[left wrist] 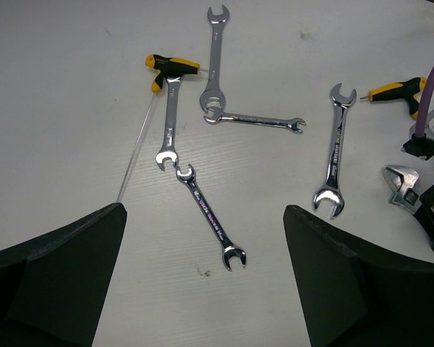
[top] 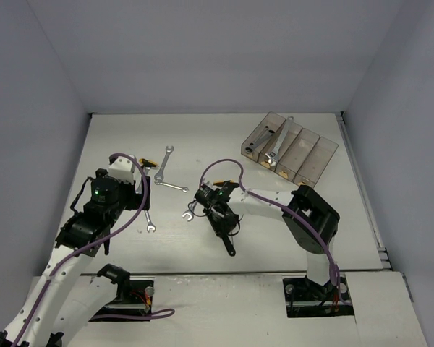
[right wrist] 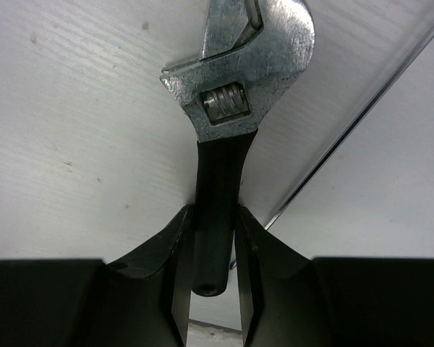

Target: Sort the tools into containers

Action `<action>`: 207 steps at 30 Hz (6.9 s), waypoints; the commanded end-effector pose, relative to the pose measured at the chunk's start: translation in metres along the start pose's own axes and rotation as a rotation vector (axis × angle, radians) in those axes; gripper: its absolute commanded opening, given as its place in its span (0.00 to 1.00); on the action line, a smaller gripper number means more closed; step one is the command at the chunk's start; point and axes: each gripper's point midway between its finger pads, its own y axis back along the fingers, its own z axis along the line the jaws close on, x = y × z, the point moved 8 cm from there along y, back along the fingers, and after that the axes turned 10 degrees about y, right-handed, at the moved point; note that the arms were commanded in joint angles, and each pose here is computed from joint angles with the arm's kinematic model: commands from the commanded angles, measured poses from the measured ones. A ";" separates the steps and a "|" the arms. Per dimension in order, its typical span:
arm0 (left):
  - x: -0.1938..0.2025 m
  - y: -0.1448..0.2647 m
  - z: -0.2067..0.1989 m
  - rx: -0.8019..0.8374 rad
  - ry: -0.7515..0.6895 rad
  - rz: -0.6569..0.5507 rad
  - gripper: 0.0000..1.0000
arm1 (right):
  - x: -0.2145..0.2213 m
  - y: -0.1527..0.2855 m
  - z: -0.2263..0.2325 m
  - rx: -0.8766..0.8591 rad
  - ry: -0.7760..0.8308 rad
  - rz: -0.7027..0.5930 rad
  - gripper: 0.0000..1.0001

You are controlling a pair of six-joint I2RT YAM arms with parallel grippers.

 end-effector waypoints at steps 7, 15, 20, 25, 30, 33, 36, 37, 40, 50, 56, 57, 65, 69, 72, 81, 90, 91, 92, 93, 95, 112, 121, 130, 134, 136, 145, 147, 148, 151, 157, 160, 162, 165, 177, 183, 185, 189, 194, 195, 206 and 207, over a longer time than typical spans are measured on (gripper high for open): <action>-0.014 0.001 -0.002 0.000 0.006 -0.066 0.88 | -0.033 0.067 -0.014 0.164 -0.029 -0.267 0.00; -0.014 0.001 -0.002 0.000 0.004 -0.066 0.88 | -0.040 0.096 -0.028 0.218 -0.057 -0.375 0.00; -0.015 0.001 -0.002 0.000 0.004 -0.066 0.88 | -0.035 0.088 -0.027 0.211 -0.045 -0.348 0.00; -0.015 0.000 -0.002 0.002 0.007 -0.065 0.88 | -0.036 0.095 -0.036 0.244 -0.090 -0.414 0.00; -0.014 0.000 -0.002 0.001 0.007 -0.064 0.88 | -0.037 0.097 -0.045 0.266 -0.111 -0.430 0.00; -0.014 0.001 -0.002 0.000 0.007 -0.066 0.88 | -0.034 0.091 -0.045 0.246 -0.099 -0.409 0.00; -0.014 0.001 -0.002 -0.001 0.006 -0.066 0.88 | -0.026 0.080 -0.042 0.210 -0.097 -0.393 0.00; -0.014 0.001 -0.002 0.000 0.006 -0.066 0.88 | -0.023 0.077 -0.041 0.204 -0.101 -0.387 0.00; -0.014 0.001 -0.002 0.003 0.007 -0.066 0.88 | -0.011 0.065 -0.042 0.193 -0.118 -0.366 0.00; -0.014 0.001 -0.002 0.005 0.009 -0.066 0.88 | 0.036 0.027 -0.047 0.179 -0.184 -0.292 0.00; -0.014 0.000 -0.003 0.008 0.010 -0.064 0.88 | 0.041 0.024 -0.051 0.197 -0.198 -0.296 0.00; -0.014 0.000 -0.003 0.008 0.009 -0.063 0.88 | 0.041 0.023 -0.050 0.195 -0.193 -0.293 0.00; -0.013 0.000 -0.003 0.011 0.009 -0.059 0.88 | 0.030 0.018 -0.022 0.138 -0.142 -0.290 0.00; -0.013 -0.001 -0.003 0.009 0.010 -0.058 0.88 | 0.025 0.013 -0.016 0.148 -0.183 -0.293 0.00; -0.014 -0.001 -0.004 0.013 0.010 -0.059 0.88 | 0.027 0.004 -0.015 0.160 -0.208 -0.266 0.00; -0.013 -0.001 -0.004 0.017 0.012 -0.056 0.88 | 0.010 -0.002 -0.014 0.168 -0.172 -0.257 0.31; -0.013 -0.001 -0.004 0.011 0.009 -0.055 0.88 | -0.012 -0.018 -0.019 0.143 -0.185 -0.208 0.39; -0.013 -0.001 -0.004 0.011 0.009 -0.056 0.88 | -0.013 -0.022 -0.021 0.144 -0.188 -0.196 0.39; -0.013 -0.001 -0.004 0.010 0.007 -0.056 0.88 | -0.013 -0.024 -0.022 0.145 -0.193 -0.190 0.40; -0.013 -0.001 -0.003 0.010 0.006 -0.056 0.88 | -0.014 -0.025 -0.024 0.147 -0.198 -0.186 0.40; -0.013 0.000 -0.003 0.008 0.007 -0.058 0.88 | -0.015 -0.028 -0.025 0.144 -0.196 -0.176 0.39; -0.013 0.001 -0.002 0.005 0.005 -0.062 0.88 | -0.054 0.054 -0.043 0.160 -0.239 -0.455 0.00; -0.013 0.001 -0.003 0.005 0.005 -0.061 0.87 | -0.083 0.153 -0.146 0.268 -0.489 -0.728 0.00; -0.013 0.001 -0.003 0.003 0.004 -0.064 0.88 | -0.110 0.187 -0.295 0.459 -0.873 -0.888 0.00; -0.012 0.001 -0.002 -0.004 0.001 -0.062 0.88 | -0.128 0.179 -0.341 0.485 -0.995 -0.949 0.00; -0.013 0.001 -0.001 -0.007 0.000 -0.064 0.88 | -0.136 0.165 -0.363 0.485 -1.027 -0.936 0.00; -0.011 0.000 -0.001 -0.014 -0.005 -0.055 0.88 | -0.169 0.094 -0.402 0.468 -1.030 -0.844 0.03; -0.012 0.000 -0.001 -0.015 -0.005 -0.056 0.88 | -0.171 0.088 -0.401 0.446 -1.014 -0.835 0.15; -0.012 -0.001 -0.001 -0.016 -0.005 -0.056 0.88 | -0.170 0.087 -0.401 0.445 -1.006 -0.829 0.22; -0.012 0.000 -0.001 -0.014 -0.005 -0.056 0.88 | -0.168 0.095 -0.398 0.451 -0.981 -0.836 0.38; -0.012 0.001 -0.001 -0.013 -0.003 -0.063 0.88 | -0.157 0.141 -0.365 0.458 -0.753 -0.858 0.49; -0.013 0.003 -0.001 -0.007 -0.002 -0.072 0.88 | -0.145 0.160 -0.328 0.437 -0.559 -0.850 0.50; -0.014 0.003 -0.001 -0.004 0.001 -0.075 0.88 | -0.128 0.163 -0.299 0.411 -0.436 -0.827 0.50; -0.014 0.003 -0.002 -0.002 0.000 -0.073 0.88 | -0.116 0.156 -0.248 0.348 -0.289 -0.799 0.50; -0.013 0.003 -0.002 -0.001 0.000 -0.073 0.88 | -0.084 0.052 -0.136 0.212 -0.045 -0.526 0.45; -0.014 0.003 -0.002 0.004 0.000 -0.071 0.88 | -0.089 0.020 -0.113 0.205 0.010 -0.462 0.44; -0.013 0.003 -0.002 0.005 0.000 -0.072 0.88 | -0.092 0.011 -0.112 0.203 0.018 -0.447 0.44; -0.013 0.003 -0.002 0.003 0.000 -0.069 0.88 | -0.094 -0.006 -0.112 0.204 0.026 -0.412 0.44; -0.013 0.003 -0.002 0.002 0.000 -0.071 0.88 | -0.101 -0.020 -0.111 0.201 0.036 -0.393 0.39; -0.013 0.003 -0.002 0.002 0.000 -0.071 0.88 | -0.102 -0.024 -0.111 0.200 0.038 -0.388 0.35; -0.013 0.004 -0.002 0.001 0.001 -0.074 0.88 | -0.116 0.051 -0.114 0.202 -0.013 -0.586 0.00; -0.014 0.004 -0.001 -0.002 0.000 -0.075 0.88 | -0.116 0.063 -0.119 0.218 -0.033 -0.614 0.00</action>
